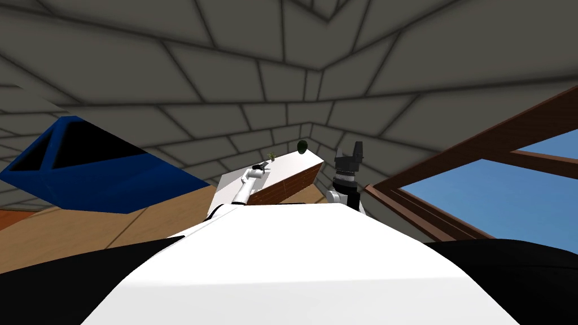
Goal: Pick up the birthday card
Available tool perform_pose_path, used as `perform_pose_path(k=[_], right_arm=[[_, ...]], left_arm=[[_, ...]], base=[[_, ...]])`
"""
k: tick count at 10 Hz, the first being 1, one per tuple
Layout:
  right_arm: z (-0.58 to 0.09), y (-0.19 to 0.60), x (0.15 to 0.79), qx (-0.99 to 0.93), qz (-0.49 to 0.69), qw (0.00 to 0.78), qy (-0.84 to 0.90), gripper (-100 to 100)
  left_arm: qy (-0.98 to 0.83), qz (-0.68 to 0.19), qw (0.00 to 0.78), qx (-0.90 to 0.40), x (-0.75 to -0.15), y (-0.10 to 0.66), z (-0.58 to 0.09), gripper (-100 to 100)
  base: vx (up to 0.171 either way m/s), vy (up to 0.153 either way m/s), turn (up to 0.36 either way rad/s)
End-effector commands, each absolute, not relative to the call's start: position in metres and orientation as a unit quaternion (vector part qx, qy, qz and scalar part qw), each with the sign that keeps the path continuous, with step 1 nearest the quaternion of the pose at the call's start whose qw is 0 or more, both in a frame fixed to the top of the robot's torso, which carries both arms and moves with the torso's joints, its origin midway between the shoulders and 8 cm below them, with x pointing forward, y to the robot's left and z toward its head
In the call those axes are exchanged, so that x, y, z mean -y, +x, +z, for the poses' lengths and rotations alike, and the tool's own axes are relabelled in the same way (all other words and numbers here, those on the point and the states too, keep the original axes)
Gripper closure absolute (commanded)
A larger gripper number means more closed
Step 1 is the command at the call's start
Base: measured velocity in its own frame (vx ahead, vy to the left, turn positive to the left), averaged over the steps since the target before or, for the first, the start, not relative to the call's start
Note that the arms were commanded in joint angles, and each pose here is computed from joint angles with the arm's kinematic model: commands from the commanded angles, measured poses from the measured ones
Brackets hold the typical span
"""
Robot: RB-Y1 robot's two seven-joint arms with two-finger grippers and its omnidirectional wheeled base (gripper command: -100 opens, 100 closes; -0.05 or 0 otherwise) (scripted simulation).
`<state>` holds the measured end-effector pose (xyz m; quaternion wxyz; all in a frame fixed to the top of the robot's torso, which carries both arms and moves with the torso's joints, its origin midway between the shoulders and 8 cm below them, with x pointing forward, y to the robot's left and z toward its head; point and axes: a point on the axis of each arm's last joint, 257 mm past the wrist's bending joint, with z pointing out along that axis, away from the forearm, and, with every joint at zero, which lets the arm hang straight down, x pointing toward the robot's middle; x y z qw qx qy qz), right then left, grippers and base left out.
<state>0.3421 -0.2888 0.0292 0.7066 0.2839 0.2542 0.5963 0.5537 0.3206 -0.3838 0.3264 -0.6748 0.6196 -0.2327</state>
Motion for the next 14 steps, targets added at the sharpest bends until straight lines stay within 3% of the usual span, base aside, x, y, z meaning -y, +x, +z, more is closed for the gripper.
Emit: perform_pose_path(k=[1,13,14], right_arm=[[0.029,0.342,0.289,-0.254,0.596,0.707,0.284,0],[0.029,0.342,0.289,-0.254,0.596,0.707,0.284,0],[0.029,0.342,0.289,-0.254,0.596,0.707,0.284,0]], left_arm=[[-0.668,-0.246,0.336,-0.616,-0.317,0.559,-0.368,100],[-0.679,-0.224,0.344,-0.608,-0.356,0.499,-0.356,100],[-0.678,-0.226,0.346,-0.608,-0.355,0.500,-0.355,0]], base=[[-0.005,0.000,0.020],[0.019,-0.008,-0.045],[0.000,0.000,0.000]])
